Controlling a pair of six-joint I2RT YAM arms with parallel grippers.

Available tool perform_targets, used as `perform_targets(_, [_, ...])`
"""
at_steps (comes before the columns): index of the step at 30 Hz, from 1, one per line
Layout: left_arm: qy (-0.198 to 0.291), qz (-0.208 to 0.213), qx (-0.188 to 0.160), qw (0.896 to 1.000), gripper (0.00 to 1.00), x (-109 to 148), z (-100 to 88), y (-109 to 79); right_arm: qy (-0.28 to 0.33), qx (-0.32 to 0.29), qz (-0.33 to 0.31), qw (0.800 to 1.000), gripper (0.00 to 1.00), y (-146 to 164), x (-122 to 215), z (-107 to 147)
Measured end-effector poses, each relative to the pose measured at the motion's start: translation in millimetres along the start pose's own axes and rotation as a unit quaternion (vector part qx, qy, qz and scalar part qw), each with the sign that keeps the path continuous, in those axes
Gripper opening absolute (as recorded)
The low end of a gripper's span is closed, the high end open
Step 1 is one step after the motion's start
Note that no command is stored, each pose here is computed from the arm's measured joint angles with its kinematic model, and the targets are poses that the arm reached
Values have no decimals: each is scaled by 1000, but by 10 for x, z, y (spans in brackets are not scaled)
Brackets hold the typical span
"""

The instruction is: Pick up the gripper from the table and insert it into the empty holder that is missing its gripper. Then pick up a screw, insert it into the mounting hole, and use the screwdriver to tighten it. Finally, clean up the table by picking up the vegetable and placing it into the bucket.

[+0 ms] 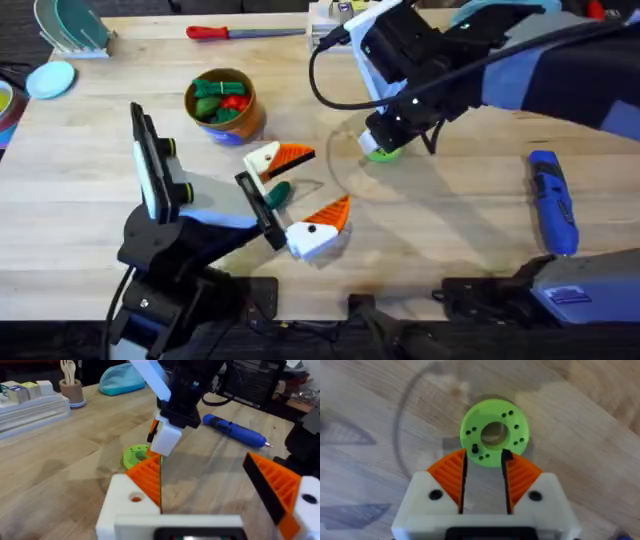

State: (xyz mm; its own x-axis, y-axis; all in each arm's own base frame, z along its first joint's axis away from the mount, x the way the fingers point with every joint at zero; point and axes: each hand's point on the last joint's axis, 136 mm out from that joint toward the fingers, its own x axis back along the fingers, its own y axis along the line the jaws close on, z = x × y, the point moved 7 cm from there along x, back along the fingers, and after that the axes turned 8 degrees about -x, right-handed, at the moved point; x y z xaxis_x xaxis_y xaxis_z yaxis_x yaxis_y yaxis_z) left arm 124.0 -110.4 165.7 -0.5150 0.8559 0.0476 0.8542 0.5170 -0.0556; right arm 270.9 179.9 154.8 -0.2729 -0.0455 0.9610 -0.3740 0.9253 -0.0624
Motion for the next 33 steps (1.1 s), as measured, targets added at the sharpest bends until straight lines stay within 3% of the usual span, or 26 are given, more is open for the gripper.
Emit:
perform_targets(5, [0, 0, 0, 1000, 991, 0, 0, 0, 20, 1, -7, 1000, 412, 50, -148, 9])
perform_targets(13, [0, 0, 0, 1000, 991, 0, 0, 0, 37, 3, -6, 999, 238, 72, -290, 19])
perform_targets(18, [0, 0, 0, 1000, 991, 0, 0, 0, 34, 2, -6, 999, 211, 74, -290, 9])
perform_targets(24, [0, 0, 0, 1000, 991, 0, 0, 0, 27, 1, -10, 1000, 13, 83, -292, -16])
perform_targets(33, [0, 0, 0, 1000, 991, 0, 0, 0, 27, 1, -10, 1000, 7, 83, -292, -15])
